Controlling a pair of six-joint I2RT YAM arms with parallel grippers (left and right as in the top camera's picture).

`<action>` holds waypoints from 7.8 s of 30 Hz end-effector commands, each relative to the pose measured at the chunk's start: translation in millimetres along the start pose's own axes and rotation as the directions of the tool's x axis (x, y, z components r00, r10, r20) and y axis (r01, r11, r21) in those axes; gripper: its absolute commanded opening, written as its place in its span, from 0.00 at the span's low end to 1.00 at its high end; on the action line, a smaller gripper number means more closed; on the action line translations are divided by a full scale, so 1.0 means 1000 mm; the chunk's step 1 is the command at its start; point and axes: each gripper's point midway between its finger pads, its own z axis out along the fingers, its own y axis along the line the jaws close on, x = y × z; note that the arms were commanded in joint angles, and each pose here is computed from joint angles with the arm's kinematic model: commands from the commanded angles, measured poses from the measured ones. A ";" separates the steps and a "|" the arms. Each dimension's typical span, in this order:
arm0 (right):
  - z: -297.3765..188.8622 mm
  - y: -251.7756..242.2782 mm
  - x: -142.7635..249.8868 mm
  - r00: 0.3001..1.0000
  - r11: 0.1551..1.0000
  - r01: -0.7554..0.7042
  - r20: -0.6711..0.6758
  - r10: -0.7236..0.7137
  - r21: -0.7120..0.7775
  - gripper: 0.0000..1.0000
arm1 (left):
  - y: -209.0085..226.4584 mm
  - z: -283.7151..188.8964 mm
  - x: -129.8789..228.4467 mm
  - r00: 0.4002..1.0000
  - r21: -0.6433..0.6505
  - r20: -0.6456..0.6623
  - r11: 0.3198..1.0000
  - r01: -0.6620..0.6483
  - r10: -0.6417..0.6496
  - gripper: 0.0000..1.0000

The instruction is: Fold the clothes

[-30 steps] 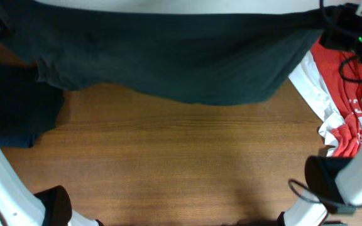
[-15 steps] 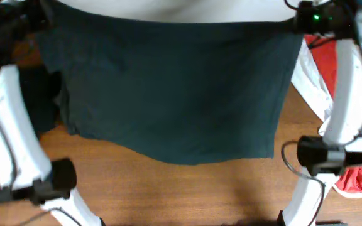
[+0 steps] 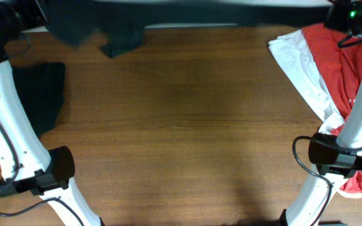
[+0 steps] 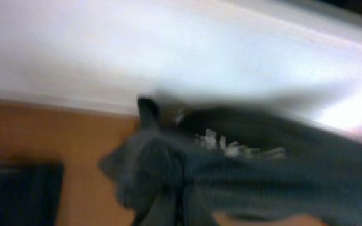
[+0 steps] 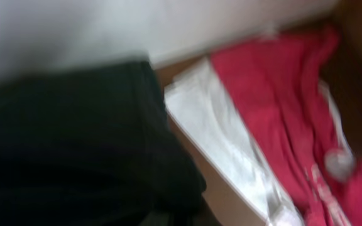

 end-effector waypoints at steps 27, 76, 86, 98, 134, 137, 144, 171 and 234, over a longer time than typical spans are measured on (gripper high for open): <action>0.042 -0.074 0.342 0.443 0.980 0.036 -0.882 0.161 0.197 0.04 | 0.106 -0.041 0.342 0.428 -0.446 -0.758 0.870 0.210 -0.492 0.00; -0.006 -0.007 -0.086 0.942 0.999 0.041 0.335 -0.027 -0.036 0.04 | 0.066 0.065 -0.043 0.962 -0.307 0.105 0.929 -0.209 0.252 0.00; -0.047 -0.063 -0.005 0.998 0.981 -0.017 0.070 0.003 0.195 0.04 | 0.069 -0.042 -0.011 0.996 -0.298 0.044 0.953 -0.059 0.075 0.00; 0.105 -0.096 0.274 0.511 0.968 0.134 -0.851 0.117 0.214 0.04 | 0.111 0.088 0.313 0.346 -0.287 -0.888 0.952 0.103 -0.304 0.00; 0.157 -0.087 0.278 0.673 0.991 -0.100 -0.727 0.135 0.092 0.04 | 0.072 0.075 0.332 0.675 -0.078 -0.675 0.939 0.333 -0.296 0.00; 0.168 -0.080 0.268 0.721 0.997 -0.067 -0.689 0.067 0.026 0.04 | 0.080 0.094 0.311 0.752 -0.070 -0.589 0.946 0.318 -0.296 0.00; 0.184 -0.062 0.253 0.777 0.999 -0.005 -0.630 -0.017 -0.033 0.04 | 0.084 0.116 0.310 0.784 -0.102 -0.560 0.961 0.256 -0.268 0.00; 0.218 -0.053 0.252 0.823 0.994 -0.109 -0.560 0.097 0.011 0.04 | 0.088 0.136 0.331 0.752 -0.125 -0.603 0.963 0.240 -0.266 0.00; 0.221 -0.063 0.341 0.723 0.991 -0.099 -0.677 0.137 0.095 0.14 | -0.077 0.209 0.400 0.595 0.130 -0.730 0.923 -0.362 0.336 0.33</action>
